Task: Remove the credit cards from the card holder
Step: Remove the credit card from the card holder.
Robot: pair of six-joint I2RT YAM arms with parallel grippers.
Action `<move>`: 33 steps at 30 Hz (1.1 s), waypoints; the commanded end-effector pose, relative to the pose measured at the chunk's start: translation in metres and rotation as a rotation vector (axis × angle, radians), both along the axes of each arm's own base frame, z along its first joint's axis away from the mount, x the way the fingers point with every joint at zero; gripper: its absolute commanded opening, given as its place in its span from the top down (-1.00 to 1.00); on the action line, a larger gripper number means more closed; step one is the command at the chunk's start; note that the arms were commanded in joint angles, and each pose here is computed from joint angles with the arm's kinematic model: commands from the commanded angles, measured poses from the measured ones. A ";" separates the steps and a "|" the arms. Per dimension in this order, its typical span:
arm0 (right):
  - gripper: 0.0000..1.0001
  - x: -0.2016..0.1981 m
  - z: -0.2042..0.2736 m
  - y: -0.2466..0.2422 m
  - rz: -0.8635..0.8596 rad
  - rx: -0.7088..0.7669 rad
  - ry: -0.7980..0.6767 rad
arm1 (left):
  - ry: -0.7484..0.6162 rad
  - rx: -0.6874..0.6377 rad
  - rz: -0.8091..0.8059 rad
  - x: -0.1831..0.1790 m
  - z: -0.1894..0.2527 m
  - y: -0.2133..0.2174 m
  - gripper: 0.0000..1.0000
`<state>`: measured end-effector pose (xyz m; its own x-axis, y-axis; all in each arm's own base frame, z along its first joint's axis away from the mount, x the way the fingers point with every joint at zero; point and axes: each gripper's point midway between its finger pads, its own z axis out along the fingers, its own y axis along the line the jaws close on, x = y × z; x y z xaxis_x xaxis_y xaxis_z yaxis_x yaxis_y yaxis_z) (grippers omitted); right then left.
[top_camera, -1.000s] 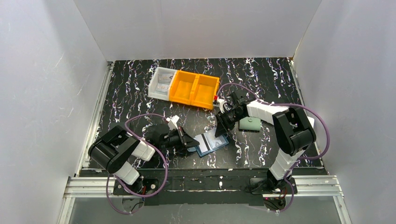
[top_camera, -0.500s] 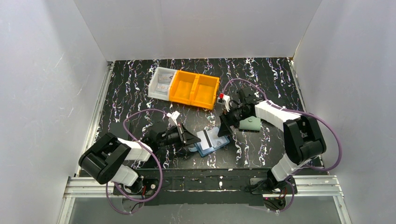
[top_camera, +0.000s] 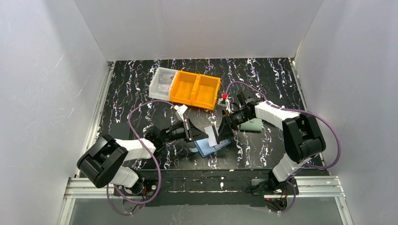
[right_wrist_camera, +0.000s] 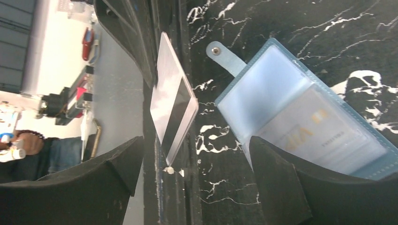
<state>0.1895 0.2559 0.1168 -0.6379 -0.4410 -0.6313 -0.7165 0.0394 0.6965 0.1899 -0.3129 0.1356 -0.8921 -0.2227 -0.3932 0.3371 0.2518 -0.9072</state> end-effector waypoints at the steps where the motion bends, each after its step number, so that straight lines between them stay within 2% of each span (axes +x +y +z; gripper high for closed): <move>1: -0.70 -0.009 0.018 0.006 0.030 0.098 0.079 | -0.074 -0.018 -0.028 0.002 0.017 -0.012 1.00; 3: -0.40 -0.010 0.021 0.007 0.031 0.112 0.089 | -0.074 -0.013 -0.023 0.003 0.016 -0.013 1.00; 7: 0.43 -0.009 0.029 0.009 0.039 0.138 0.088 | -0.074 -0.006 -0.010 0.005 0.015 -0.011 1.00; 9: 0.97 -0.010 0.032 0.008 0.042 0.144 0.080 | -0.073 0.003 0.016 0.006 0.013 -0.008 0.93; 10: 0.97 -0.011 0.033 0.007 0.047 0.139 0.064 | -0.073 0.010 0.031 0.007 0.013 -0.005 0.83; 12: 0.97 -0.013 0.036 0.002 0.069 0.120 -0.001 | -0.068 0.023 0.072 0.008 0.013 0.003 0.48; 15: 0.97 -0.013 0.036 -0.007 0.125 0.085 -0.167 | -0.074 0.000 0.139 0.006 0.021 0.019 0.06; 17: 0.97 -0.008 0.036 -0.011 0.138 0.054 -0.274 | -0.058 -0.038 0.194 0.005 0.029 0.031 -0.37; 19: 0.97 0.008 0.037 -0.016 0.130 0.000 -0.428 | -0.034 -0.084 0.238 0.002 0.038 0.042 -0.93; 24: 0.97 0.047 0.070 -0.033 0.224 -0.138 -1.096 | 0.101 -0.199 0.298 -0.006 0.059 0.056 -0.97; 25: 0.97 0.048 0.076 -0.036 0.290 -0.154 -1.178 | 0.126 -0.221 0.292 -0.007 0.065 0.055 -0.97; 30: 0.97 0.051 0.093 -0.033 0.454 -0.223 -1.331 | 0.231 -0.280 0.274 -0.007 0.082 0.046 -0.97; 33: 0.97 0.048 0.102 -0.029 0.493 -0.277 -1.418 | 0.290 -0.306 0.295 -0.001 0.093 0.035 -0.97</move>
<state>0.2348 0.2335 0.2151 0.5057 -0.5854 -0.6336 -0.8581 -0.2655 -0.4396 0.1806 -0.2656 0.1989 -0.8423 -0.5236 -0.1280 0.0940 0.0912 -0.9914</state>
